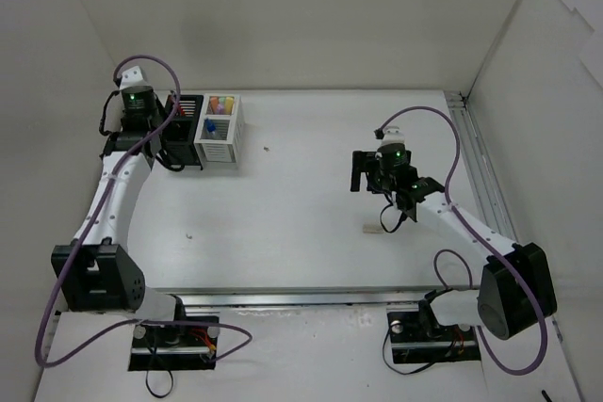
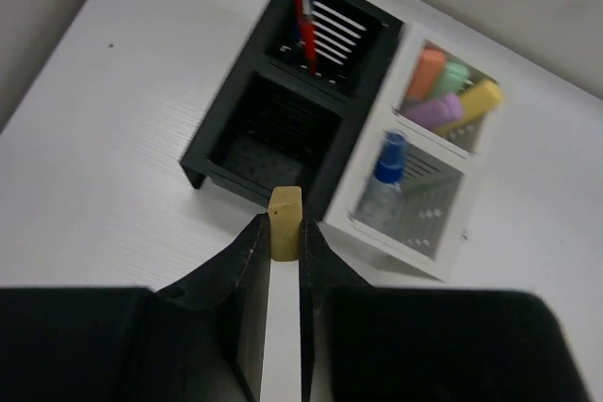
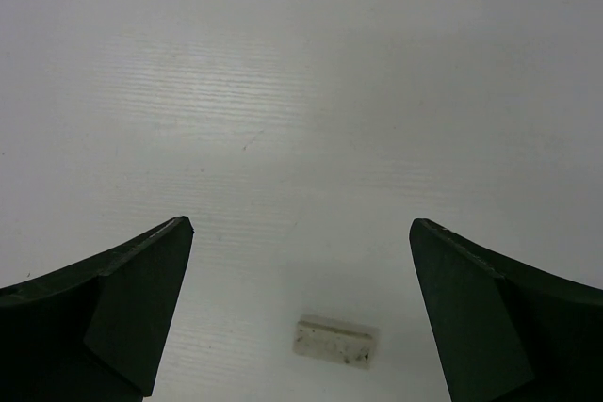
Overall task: Sort the stationery into containers
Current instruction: Place the stationery in the storage box.
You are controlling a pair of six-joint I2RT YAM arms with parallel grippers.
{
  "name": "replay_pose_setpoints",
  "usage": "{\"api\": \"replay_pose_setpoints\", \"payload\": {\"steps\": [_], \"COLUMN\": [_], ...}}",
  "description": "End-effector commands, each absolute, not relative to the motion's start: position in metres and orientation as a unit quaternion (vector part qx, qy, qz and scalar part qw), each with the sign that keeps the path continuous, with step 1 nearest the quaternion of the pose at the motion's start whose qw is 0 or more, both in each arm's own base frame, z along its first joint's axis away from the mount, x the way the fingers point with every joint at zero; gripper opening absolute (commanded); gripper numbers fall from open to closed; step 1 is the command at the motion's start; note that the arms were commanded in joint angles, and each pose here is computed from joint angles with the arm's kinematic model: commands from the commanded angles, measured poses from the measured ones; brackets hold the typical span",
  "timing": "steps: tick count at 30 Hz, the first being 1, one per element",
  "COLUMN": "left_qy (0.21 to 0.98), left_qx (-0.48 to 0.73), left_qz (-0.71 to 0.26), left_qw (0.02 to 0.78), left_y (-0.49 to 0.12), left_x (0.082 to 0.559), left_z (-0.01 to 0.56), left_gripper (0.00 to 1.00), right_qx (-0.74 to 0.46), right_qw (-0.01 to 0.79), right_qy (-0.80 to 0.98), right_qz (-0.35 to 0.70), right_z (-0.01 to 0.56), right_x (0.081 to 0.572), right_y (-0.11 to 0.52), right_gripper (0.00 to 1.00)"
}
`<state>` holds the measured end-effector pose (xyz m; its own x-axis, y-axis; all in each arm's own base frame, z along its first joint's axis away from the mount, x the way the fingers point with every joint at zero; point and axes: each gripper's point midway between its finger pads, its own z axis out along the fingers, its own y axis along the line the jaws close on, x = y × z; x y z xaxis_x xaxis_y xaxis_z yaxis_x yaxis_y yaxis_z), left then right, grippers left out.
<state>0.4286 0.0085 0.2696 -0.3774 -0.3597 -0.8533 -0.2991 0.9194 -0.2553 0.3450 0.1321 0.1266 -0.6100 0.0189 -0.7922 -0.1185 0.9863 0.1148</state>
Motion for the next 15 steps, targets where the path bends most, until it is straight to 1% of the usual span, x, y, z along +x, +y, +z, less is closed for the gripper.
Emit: {"api": "replay_pose_setpoints", "payload": {"steps": [1,2,4,5,6,10,15], "left_qy": [0.827,0.834,0.837,0.846,0.847,0.855,0.856], "left_qx": [-0.232,-0.23,-0.221,-0.218,-0.222,-0.231,-0.222], "left_qz": [0.021,0.022,0.011,0.011,0.016,0.024,0.008], "left_qw": [0.511,0.501,0.501,0.487,0.482,0.463,0.468], "left_y": [0.051,0.053,0.054,0.053,0.055,0.062,0.061], "left_x": [0.447,0.456,0.468,0.475,0.478,0.496,0.512], "left_z": [0.266,0.254,0.253,0.239,0.239,0.212,0.206], "left_gripper": [0.0,0.0,0.0,0.0,0.0,0.0,0.0], "right_qx": [0.032,0.035,0.06,0.065,0.086,0.133,0.148], "right_qw": [0.439,0.429,0.42,0.403,0.394,0.342,0.303], "right_qy": [0.893,0.899,0.904,0.911,0.914,0.929,0.94], "right_qz": [0.094,0.086,0.062,0.054,0.05,0.052,0.062], "right_z": [0.136,0.132,0.125,0.118,0.114,0.094,0.071], "right_x": [0.34,0.335,0.333,0.327,0.324,0.304,0.286], "right_y": [0.123,0.118,0.103,0.099,0.093,0.084,0.085], "right_gripper": [0.98,0.98,0.98,0.98,0.98,0.98,0.98]}}
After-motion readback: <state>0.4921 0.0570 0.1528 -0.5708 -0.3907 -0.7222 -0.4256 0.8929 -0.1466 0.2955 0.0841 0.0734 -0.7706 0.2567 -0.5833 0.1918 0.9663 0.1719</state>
